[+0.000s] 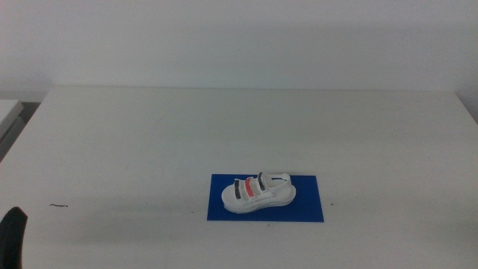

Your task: Use one arm to grab the shoe from the table and place it on the mat.

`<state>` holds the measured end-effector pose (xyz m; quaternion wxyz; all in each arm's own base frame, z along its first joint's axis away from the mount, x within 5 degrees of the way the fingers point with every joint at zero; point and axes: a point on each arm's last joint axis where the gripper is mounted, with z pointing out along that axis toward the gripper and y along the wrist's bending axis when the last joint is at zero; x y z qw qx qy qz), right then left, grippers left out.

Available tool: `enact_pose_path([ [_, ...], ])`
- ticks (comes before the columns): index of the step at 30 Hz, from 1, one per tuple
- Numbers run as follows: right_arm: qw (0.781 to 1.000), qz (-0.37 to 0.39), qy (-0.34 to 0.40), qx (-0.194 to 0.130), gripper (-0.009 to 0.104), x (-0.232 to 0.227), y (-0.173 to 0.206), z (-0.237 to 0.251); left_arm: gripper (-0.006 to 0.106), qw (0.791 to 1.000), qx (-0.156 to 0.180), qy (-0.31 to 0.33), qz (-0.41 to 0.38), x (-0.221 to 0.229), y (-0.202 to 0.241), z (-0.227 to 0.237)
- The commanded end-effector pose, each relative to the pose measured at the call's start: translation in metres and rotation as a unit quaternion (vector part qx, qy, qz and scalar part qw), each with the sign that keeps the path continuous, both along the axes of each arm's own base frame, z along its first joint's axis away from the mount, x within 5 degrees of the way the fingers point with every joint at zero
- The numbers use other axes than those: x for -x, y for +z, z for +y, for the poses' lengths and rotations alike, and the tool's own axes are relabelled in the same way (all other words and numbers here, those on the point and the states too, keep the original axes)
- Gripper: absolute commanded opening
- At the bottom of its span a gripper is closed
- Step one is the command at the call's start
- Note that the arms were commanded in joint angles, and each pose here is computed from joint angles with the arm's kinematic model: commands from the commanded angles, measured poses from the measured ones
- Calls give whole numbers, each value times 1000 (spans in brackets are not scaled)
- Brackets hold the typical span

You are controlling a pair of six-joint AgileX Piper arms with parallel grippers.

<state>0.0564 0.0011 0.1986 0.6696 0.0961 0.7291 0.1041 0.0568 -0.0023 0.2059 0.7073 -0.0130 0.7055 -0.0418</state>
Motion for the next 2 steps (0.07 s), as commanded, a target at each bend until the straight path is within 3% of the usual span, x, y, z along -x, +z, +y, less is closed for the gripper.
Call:
enact_pose_path([
  [1, 1000, -5, 1, 4, 79, 0, 0, 0, 94, 1000, 1, 0, -11, 0, 2, 0],
  [2, 1000, -5, 1, 4, 79, 0, 0, 0, 94, 1000, 1, 0, -11, 0, 2, 0],
])
